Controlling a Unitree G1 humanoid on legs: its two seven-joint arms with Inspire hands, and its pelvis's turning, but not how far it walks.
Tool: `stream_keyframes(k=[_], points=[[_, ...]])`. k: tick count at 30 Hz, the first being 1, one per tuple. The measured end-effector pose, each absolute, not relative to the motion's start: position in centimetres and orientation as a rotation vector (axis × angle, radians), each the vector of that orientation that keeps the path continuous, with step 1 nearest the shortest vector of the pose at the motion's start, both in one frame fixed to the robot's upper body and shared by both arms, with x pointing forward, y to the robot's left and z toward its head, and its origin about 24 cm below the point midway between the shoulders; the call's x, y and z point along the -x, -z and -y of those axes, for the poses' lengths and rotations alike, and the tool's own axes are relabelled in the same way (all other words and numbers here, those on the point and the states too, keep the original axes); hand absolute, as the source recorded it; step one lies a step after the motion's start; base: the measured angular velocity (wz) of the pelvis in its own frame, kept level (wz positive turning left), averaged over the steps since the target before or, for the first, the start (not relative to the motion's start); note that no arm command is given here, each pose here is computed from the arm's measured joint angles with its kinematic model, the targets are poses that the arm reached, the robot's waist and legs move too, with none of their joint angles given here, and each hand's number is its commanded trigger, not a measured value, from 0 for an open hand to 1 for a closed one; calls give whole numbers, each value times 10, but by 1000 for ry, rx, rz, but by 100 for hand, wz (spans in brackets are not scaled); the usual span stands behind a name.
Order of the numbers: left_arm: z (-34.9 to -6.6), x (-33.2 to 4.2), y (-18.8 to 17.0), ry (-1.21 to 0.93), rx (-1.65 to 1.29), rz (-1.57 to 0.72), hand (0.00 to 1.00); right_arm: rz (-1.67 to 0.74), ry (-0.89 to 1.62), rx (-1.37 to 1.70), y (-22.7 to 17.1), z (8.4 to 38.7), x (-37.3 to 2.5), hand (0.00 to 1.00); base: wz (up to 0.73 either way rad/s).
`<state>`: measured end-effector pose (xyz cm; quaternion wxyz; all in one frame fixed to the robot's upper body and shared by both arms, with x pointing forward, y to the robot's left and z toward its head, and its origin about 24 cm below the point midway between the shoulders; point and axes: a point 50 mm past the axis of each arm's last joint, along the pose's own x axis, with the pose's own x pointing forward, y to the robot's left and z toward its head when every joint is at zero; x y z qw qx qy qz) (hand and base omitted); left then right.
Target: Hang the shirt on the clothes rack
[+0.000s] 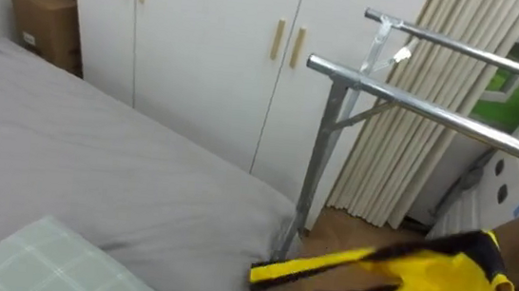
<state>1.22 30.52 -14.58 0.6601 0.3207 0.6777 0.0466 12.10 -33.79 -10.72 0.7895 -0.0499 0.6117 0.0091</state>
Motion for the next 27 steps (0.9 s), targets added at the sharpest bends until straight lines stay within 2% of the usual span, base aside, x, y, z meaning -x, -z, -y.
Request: stream_keyframes(k=[11,27], points=[[-308,-5,145,-132,-713,-1560,0,-1366,61,142,112,343,-100,100,-12],[-310,-4,144,-141,-720,-1559,0,-1267,84,205,103,345,-126,100,0]])
